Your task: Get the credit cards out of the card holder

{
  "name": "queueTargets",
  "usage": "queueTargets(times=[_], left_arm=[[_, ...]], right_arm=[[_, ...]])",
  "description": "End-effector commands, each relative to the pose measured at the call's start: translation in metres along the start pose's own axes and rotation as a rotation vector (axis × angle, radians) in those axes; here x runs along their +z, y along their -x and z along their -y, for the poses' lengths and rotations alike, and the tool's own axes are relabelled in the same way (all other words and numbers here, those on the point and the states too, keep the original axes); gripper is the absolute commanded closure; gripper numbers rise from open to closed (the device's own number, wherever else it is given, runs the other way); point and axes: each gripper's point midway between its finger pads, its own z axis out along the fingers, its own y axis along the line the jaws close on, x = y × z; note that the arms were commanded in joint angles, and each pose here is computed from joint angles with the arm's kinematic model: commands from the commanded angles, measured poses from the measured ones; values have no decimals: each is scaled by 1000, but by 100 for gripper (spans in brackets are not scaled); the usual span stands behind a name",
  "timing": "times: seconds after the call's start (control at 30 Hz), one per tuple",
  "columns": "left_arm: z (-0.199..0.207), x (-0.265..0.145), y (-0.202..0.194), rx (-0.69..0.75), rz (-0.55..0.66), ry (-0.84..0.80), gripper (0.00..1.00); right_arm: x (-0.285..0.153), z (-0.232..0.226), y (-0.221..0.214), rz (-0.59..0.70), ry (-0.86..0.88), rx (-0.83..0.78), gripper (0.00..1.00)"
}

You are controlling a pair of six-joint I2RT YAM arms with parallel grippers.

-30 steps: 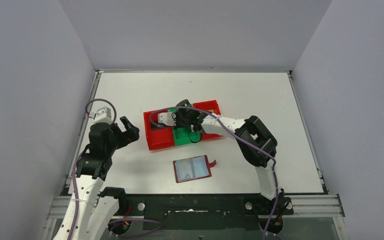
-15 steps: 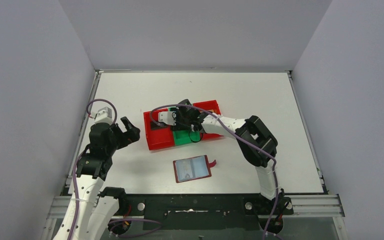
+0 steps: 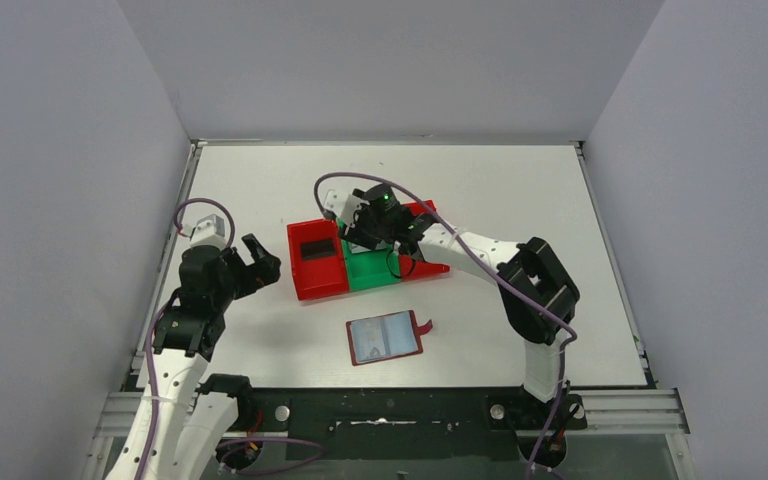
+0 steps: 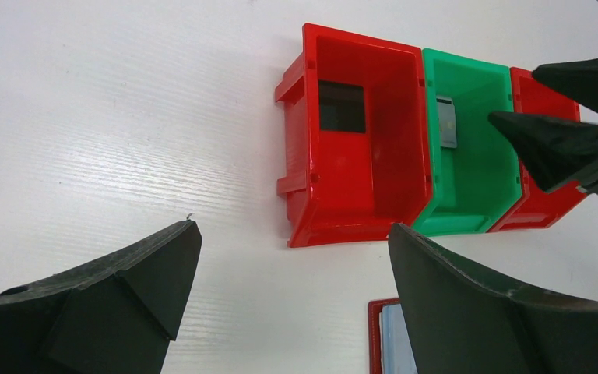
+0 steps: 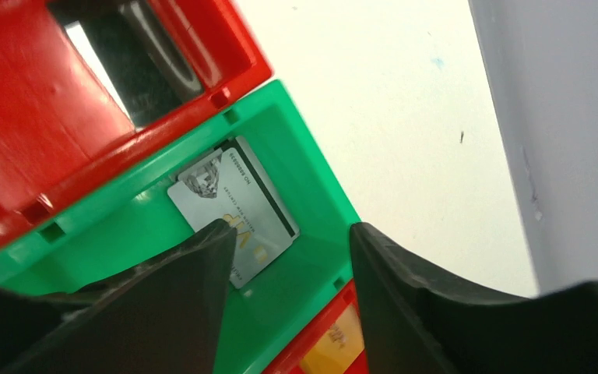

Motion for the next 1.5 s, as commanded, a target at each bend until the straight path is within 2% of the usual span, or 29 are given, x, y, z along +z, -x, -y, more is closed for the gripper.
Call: queueTargets(times=[0.0,0.13,0.33,0.67,0.8,1.1,1.47], left_arm=[[12,-1,20,17,69,-52,7],[11,0,19,17,64,-49,7],[10,2,17,15,55,-42,7],[9,2,17,15,56,-38,7],[9,2,18,14,58,-40,7],[9,2,17,14,55,-41,7],[9,2,18,13,57,-37,7]], right_arm=[[-38,26,51,117,-104,512,54],[-34,-10,31,-10,-28,771,67],[-19,-44,4,-119,-16,941,69],[8,-75,-29,-274,-50,981,71],[16,-75,-40,-314,-100,981,69],[41,-60,-57,-326,-244,988,68],[48,-40,-67,-308,-361,1015,64]])
